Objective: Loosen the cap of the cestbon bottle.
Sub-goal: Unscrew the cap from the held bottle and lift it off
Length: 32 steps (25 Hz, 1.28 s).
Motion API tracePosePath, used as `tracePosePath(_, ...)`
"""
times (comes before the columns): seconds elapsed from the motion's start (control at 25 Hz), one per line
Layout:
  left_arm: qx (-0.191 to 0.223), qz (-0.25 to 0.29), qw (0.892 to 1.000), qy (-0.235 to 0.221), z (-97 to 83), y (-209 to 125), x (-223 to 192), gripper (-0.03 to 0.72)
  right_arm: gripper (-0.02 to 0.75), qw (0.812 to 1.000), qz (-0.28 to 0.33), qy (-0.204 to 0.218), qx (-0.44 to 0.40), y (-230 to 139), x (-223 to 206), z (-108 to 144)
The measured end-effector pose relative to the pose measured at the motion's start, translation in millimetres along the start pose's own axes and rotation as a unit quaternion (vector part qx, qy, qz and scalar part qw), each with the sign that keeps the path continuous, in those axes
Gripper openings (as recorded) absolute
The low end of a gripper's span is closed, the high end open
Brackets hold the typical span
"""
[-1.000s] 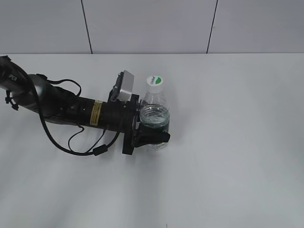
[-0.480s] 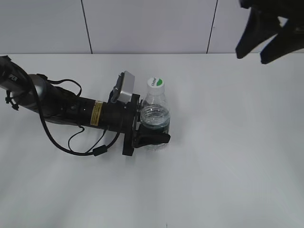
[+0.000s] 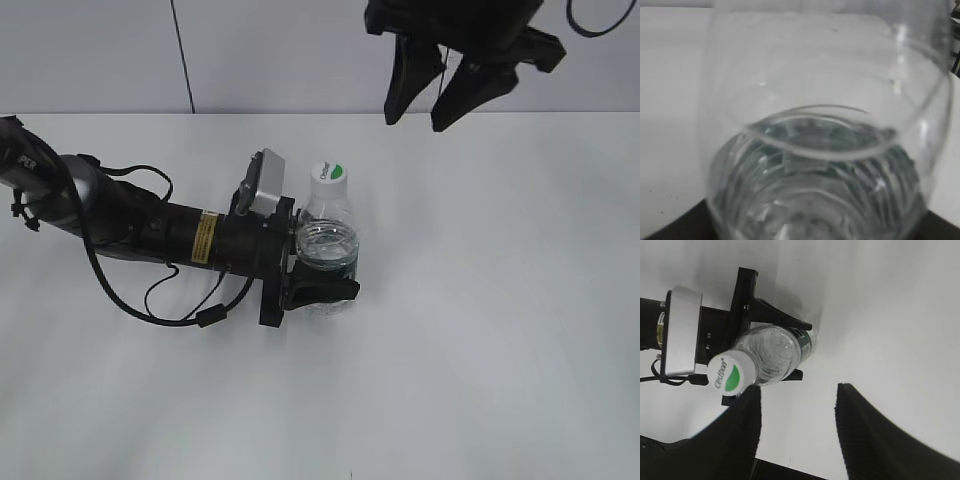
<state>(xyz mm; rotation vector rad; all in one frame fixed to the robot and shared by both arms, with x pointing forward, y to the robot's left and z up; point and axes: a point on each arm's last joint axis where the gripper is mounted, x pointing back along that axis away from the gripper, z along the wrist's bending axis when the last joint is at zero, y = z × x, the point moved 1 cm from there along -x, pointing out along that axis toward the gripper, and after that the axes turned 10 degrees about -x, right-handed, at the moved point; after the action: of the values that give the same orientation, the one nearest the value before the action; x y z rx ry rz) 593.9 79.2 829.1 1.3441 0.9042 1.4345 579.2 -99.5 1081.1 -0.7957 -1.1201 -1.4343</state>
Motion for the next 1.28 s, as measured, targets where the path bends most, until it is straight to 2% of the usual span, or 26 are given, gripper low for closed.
tracePosePath(0.4,0.000,0.000,1.000,0.003,0.7,0.0,0.0,0.411,0.372,1.000,0.011,0.008,0.026,11.2,-30.3,31.8)
tracePosePath(0.72,0.001,0.000,1.000,0.006,1.2,0.0,0.0,0.411,0.372,0.998,0.029,0.008,0.051,1.1,-46.9,51.7)
tracePosePath(1.28,0.002,0.000,1.000,0.012,2.4,0.1,0.1,0.411,0.372,0.998,0.031,-0.018,0.056,1.4,-58.7,49.5)
